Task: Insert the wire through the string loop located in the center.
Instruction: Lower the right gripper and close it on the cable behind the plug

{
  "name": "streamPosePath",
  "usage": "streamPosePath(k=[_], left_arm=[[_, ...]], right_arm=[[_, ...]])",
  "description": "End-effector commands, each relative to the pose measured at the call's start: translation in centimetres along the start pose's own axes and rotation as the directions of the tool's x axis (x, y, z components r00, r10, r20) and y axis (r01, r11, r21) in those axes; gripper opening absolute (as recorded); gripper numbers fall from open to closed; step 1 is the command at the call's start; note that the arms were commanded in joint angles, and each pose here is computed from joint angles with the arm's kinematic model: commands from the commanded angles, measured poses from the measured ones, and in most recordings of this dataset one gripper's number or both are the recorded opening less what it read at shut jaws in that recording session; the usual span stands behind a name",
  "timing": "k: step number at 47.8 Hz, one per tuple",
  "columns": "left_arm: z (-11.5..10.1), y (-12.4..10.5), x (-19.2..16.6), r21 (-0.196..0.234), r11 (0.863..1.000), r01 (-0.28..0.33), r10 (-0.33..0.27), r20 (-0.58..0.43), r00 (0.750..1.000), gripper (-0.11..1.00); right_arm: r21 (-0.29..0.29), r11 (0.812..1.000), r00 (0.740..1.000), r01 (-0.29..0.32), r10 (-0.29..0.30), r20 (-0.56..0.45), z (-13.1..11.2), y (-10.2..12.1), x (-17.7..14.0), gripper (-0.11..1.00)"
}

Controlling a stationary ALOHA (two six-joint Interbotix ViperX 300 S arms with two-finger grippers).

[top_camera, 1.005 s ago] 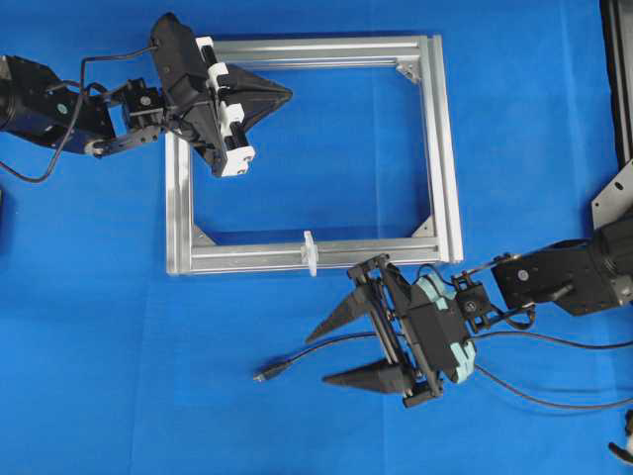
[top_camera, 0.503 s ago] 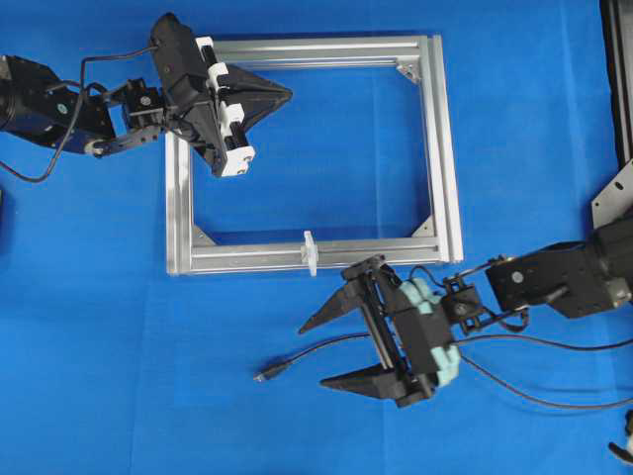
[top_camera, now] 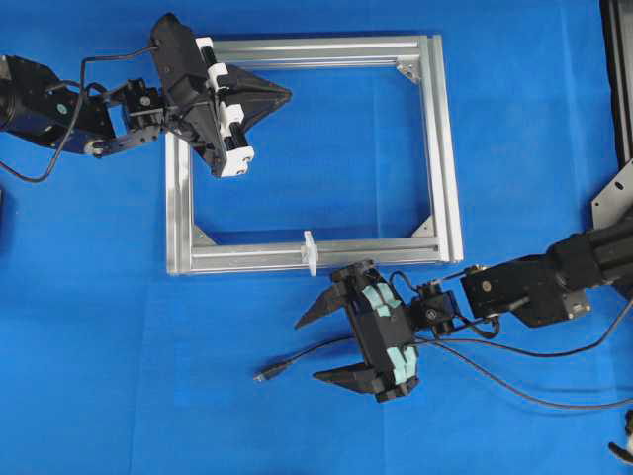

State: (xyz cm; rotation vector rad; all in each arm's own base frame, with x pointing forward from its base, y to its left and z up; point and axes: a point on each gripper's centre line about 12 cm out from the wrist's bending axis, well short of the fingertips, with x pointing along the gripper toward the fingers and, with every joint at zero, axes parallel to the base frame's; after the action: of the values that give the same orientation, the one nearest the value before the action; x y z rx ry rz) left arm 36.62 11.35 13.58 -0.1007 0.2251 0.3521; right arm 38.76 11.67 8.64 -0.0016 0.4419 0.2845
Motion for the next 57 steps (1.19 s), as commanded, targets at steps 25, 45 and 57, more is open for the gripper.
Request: streamPosePath(k=[25,45,57], left_arm=[[1.5,-0.3,-0.2,0.001,1.000,0.010,-0.010,0.044,0.999,0.00],[1.5,-0.3,-0.2,0.005,1.000,0.012,-0.012,0.044,0.999,0.00],[1.5,-0.4,-0.3,0.006,1.000,0.014,-0.014,0.044,0.999,0.00]], right_arm=[[0.007,1.000,1.000,0.006,-0.006,-0.003,-0.1,-0.2,0.5,0.41],[0.007,1.000,1.000,0.006,-0.006,-0.006,-0.1,-0.2,0.6,-0.02],[0.012,1.000,1.000,0.001,-0.001,0.014,1.2,0.1,0.0,-0.02]])
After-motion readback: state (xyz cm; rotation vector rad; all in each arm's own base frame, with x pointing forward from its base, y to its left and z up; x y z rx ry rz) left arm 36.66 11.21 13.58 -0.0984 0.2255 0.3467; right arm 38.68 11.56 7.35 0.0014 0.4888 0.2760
